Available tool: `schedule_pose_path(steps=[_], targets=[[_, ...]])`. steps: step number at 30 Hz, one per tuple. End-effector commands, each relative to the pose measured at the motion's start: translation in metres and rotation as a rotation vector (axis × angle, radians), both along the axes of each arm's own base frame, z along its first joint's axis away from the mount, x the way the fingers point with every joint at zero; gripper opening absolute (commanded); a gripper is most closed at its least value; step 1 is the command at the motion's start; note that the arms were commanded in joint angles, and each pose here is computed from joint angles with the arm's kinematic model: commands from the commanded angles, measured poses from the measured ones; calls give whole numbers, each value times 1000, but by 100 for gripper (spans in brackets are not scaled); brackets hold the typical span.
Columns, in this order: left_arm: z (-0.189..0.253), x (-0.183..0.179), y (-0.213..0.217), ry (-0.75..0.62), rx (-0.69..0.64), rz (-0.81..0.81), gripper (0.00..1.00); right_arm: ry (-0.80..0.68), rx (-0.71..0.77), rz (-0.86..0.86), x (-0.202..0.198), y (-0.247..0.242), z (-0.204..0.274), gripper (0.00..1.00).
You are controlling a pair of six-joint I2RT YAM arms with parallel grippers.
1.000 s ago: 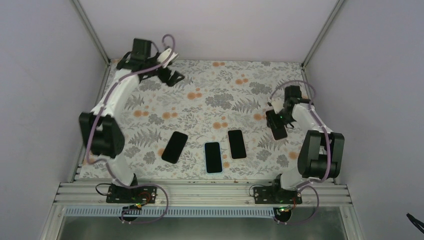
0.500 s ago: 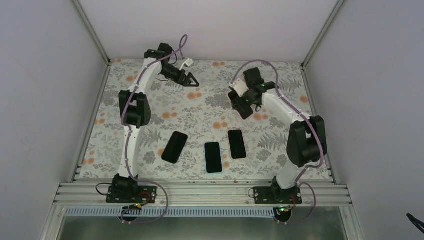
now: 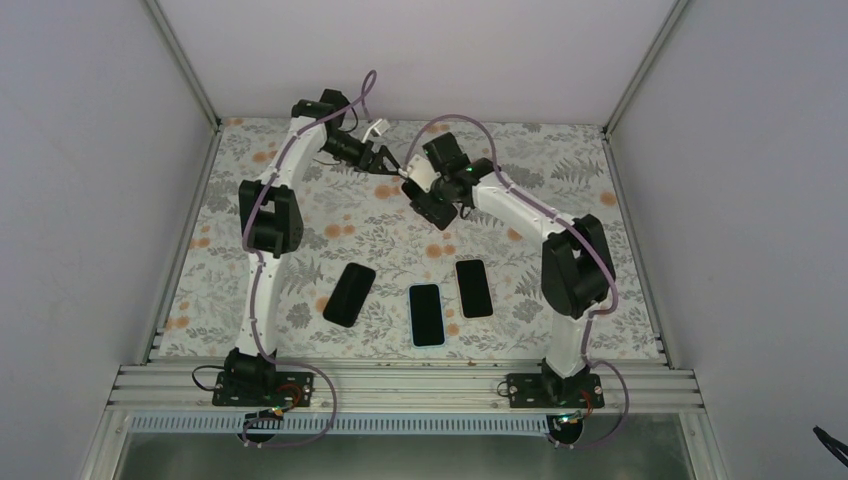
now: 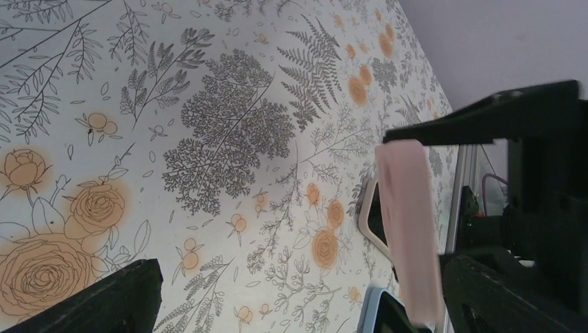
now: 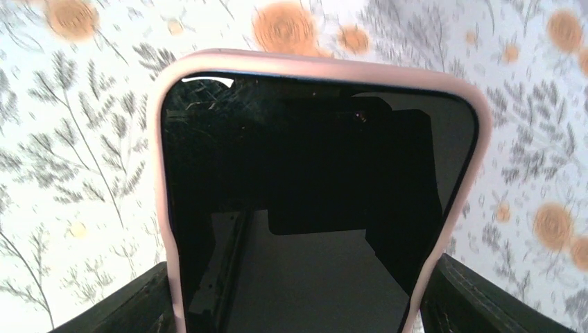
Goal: Take the phone out of the phone case
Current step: Pick up the phone at the center of the board.
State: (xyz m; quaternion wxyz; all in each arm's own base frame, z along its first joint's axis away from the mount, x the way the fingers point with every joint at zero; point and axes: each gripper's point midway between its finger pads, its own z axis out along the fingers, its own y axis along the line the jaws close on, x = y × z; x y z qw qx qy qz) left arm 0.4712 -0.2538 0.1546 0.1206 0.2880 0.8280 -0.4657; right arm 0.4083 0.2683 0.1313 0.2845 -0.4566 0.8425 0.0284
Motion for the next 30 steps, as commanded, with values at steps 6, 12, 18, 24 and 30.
schedule_pose_path(steps=[6,12,18,24,30], targets=[[26,-11,-3,8,-54,-7,100,-171,51,30,26,55,44,58],[36,-23,-3,16,-83,-34,97,-195,62,31,35,67,49,58],[40,-28,-5,30,-115,-44,78,-210,85,43,38,75,55,58],[43,-32,-6,46,-148,-53,40,-233,82,49,40,81,60,58],[50,-41,-7,33,-178,-75,5,-247,112,60,39,85,77,68]])
